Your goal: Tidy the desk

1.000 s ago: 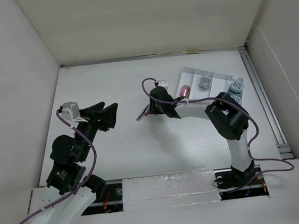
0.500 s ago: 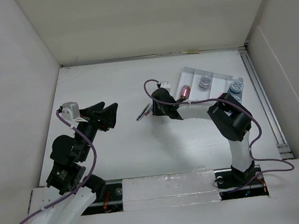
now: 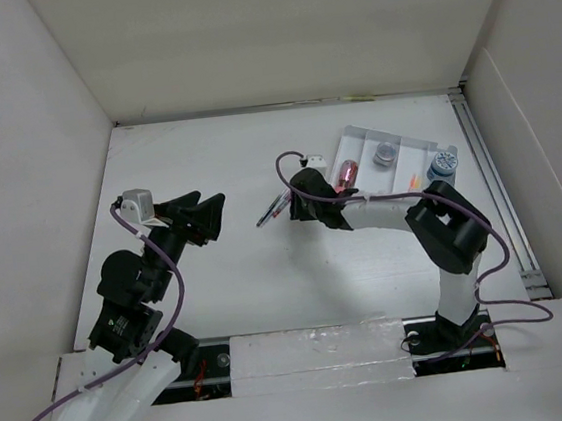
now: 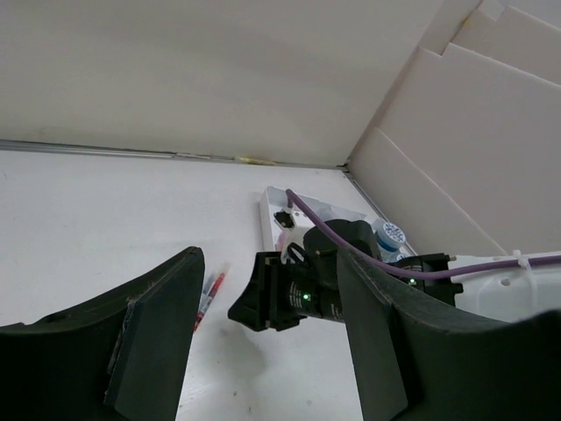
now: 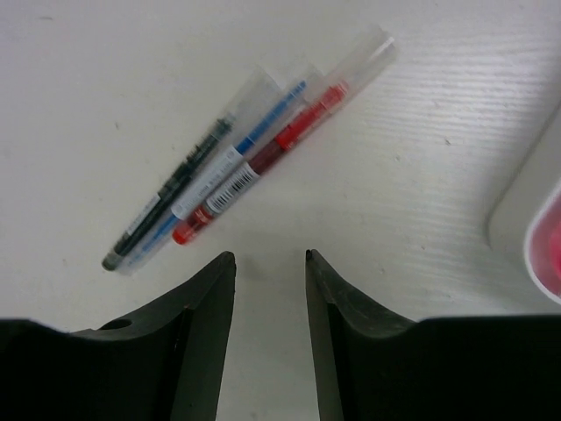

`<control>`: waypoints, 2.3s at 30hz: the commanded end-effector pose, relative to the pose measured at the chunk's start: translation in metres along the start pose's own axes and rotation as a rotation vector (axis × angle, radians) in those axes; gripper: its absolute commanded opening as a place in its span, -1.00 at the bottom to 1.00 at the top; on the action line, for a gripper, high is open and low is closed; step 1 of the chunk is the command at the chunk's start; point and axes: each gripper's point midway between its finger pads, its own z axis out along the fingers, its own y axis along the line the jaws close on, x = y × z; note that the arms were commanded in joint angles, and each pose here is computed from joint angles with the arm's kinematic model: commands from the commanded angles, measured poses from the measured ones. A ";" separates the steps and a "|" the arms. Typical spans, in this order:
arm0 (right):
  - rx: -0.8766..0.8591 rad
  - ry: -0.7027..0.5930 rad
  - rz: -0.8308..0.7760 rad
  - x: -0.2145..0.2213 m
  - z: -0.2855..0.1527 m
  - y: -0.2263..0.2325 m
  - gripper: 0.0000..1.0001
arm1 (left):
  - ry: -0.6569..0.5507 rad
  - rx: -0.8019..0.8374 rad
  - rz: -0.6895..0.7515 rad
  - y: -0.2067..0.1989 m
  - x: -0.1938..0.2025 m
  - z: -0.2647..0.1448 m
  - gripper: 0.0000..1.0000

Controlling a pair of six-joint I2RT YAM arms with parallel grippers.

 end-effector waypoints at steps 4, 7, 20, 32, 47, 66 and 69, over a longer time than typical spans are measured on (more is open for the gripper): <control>-0.031 -0.072 0.029 -0.038 0.027 0.029 -0.33 | -0.034 0.037 -0.009 -0.008 -0.009 0.001 0.16; -0.014 -0.057 0.024 -0.033 0.036 0.028 -0.56 | -0.043 0.027 -0.008 -0.006 -0.011 -0.001 0.15; 0.057 -0.007 0.009 -0.016 0.043 0.007 -0.43 | -0.045 0.028 -0.007 -0.007 -0.011 0.000 0.15; 0.002 -0.076 0.020 -0.037 0.019 0.014 -0.27 | -0.037 0.037 -0.009 -0.008 -0.010 0.001 0.15; 0.067 -0.050 0.000 -0.037 0.053 0.018 -0.28 | -0.040 0.039 -0.009 -0.009 -0.010 0.000 0.15; 0.128 -0.020 -0.038 -0.023 0.034 -0.002 -0.55 | -0.040 0.039 -0.009 -0.009 -0.010 0.000 0.15; 0.128 -0.023 -0.042 -0.025 0.028 -0.003 -0.62 | -0.042 0.038 -0.009 -0.009 -0.011 0.000 0.15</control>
